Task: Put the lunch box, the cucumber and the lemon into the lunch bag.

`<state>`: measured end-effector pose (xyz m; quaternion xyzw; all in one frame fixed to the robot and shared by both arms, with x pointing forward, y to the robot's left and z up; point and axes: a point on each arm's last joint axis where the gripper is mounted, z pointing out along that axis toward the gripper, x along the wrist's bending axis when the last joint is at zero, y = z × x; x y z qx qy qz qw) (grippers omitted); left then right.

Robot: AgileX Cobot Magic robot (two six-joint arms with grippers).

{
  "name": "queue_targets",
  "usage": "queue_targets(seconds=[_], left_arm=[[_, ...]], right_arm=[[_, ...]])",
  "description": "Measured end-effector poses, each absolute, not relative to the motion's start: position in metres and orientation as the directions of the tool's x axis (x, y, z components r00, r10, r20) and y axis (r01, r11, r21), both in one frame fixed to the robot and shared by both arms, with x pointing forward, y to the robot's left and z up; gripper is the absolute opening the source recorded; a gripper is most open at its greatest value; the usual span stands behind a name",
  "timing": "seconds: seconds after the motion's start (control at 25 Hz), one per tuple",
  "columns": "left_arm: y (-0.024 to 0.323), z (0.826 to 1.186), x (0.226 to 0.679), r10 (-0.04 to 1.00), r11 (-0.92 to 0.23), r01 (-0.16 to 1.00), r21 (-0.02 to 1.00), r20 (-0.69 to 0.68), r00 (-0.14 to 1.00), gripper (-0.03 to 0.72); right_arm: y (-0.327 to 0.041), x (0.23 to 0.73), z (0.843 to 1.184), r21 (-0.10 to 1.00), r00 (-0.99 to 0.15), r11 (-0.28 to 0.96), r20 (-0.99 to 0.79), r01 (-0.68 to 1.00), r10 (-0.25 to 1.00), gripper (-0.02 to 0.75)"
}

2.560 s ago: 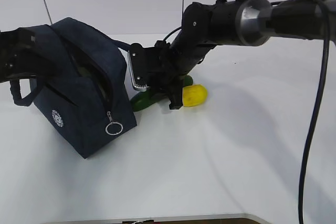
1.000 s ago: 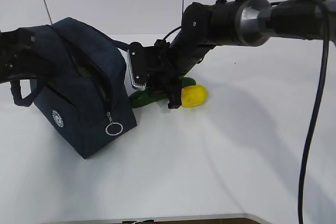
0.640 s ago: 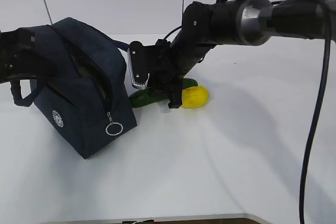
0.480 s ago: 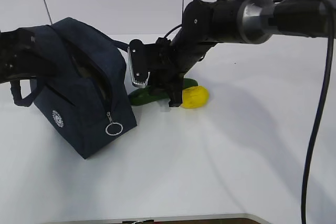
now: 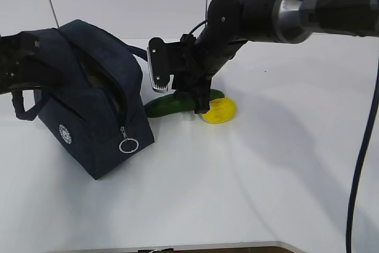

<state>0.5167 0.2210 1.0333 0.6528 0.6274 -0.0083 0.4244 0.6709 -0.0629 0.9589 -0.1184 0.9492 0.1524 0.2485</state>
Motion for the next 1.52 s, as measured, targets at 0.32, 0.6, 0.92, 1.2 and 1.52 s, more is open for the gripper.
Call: queue_targets(seconds=[0.32,0.6,0.92,1.2,1.52], left_arm=[[0.221,1.033,0.517,0.812,0.148,0.826,0.544,-0.543,0.212,0.003],[0.221,1.033,0.517,0.812,0.148,0.826,0.544,-0.543,0.212,0.003],[0.221,1.033,0.517,0.812,0.147,0.827,0.543,-0.544,0.213,0.003],[0.221,1.033,0.517,0.812,0.147,0.827,0.543,-0.544,0.213,0.003],[0.221,1.033,0.517,0.812,0.147,0.827,0.543,-0.544,0.213,0.002]], right_arm=[[-0.063,0.672,0.959,0.263,-0.863,0.934,-0.498,-0.24,-0.081,0.276],[-0.063,0.671,0.959,0.274,-0.866,0.933,-0.494,-0.233,-0.071,0.421],[-0.061,0.672,0.952,0.284,-0.875,0.933,-0.481,-0.223,-0.063,0.428],[-0.06,0.676,0.937,0.287,-0.876,0.934,-0.48,-0.214,-0.054,0.428],[-0.058,0.68,0.93,0.295,-0.866,0.932,-0.499,-0.211,-0.038,0.428]])
